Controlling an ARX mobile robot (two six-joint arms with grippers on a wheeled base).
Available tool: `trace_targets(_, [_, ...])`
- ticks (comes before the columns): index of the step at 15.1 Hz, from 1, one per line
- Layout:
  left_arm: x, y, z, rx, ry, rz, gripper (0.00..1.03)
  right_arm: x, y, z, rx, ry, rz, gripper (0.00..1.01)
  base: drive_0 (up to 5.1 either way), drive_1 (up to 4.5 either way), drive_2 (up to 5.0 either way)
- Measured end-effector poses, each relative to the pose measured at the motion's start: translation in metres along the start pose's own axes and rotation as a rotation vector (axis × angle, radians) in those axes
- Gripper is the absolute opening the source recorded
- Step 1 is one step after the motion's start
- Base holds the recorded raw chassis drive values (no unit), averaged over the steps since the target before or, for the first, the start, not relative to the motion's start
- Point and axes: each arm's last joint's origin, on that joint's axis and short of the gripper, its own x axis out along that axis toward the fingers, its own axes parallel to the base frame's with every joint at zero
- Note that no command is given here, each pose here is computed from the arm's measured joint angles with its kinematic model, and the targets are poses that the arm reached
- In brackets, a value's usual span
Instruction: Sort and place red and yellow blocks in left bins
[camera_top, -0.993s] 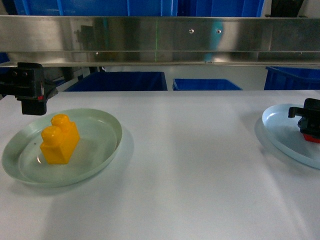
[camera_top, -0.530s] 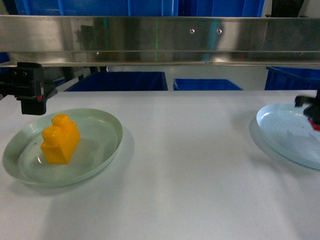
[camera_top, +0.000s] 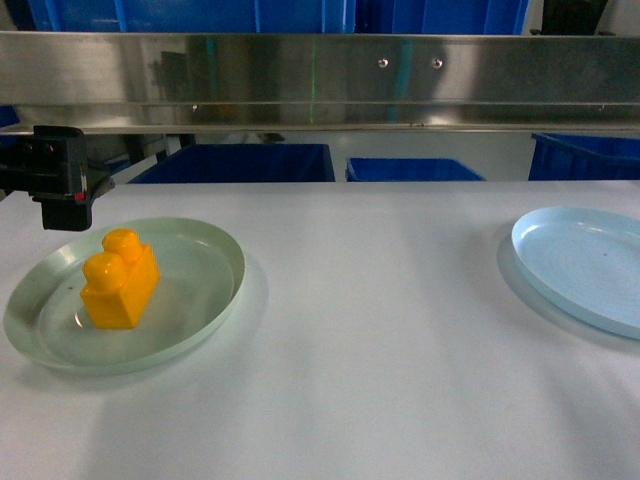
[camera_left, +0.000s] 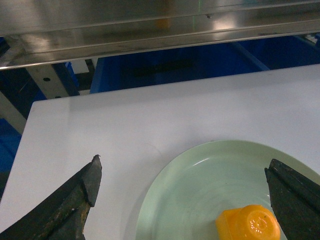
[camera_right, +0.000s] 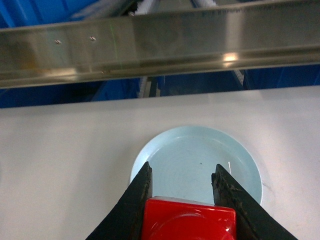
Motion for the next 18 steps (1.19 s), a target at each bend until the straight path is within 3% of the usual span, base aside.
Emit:
trace_targets(2, [0.0,0.0,0.0,0.0,0.0,0.0,0.98,-0.028,0.01,0.004,-0.006,-0.058,0.019,0.29,0.0,0.0,0.0])
trace_targets(5, [0.0,0.0,0.0,0.0,0.0,0.0,0.98,-0.04,0.022,-0.008,-0.008,-0.038,0.037,0.29,0.0,0.0,0.0])
trace_targets(18, [0.0,0.0,0.0,0.0,0.0,0.0,0.98,-0.044,0.014,-0.008,0.014,-0.037,0.029,0.29,0.0,0.0,0.0])
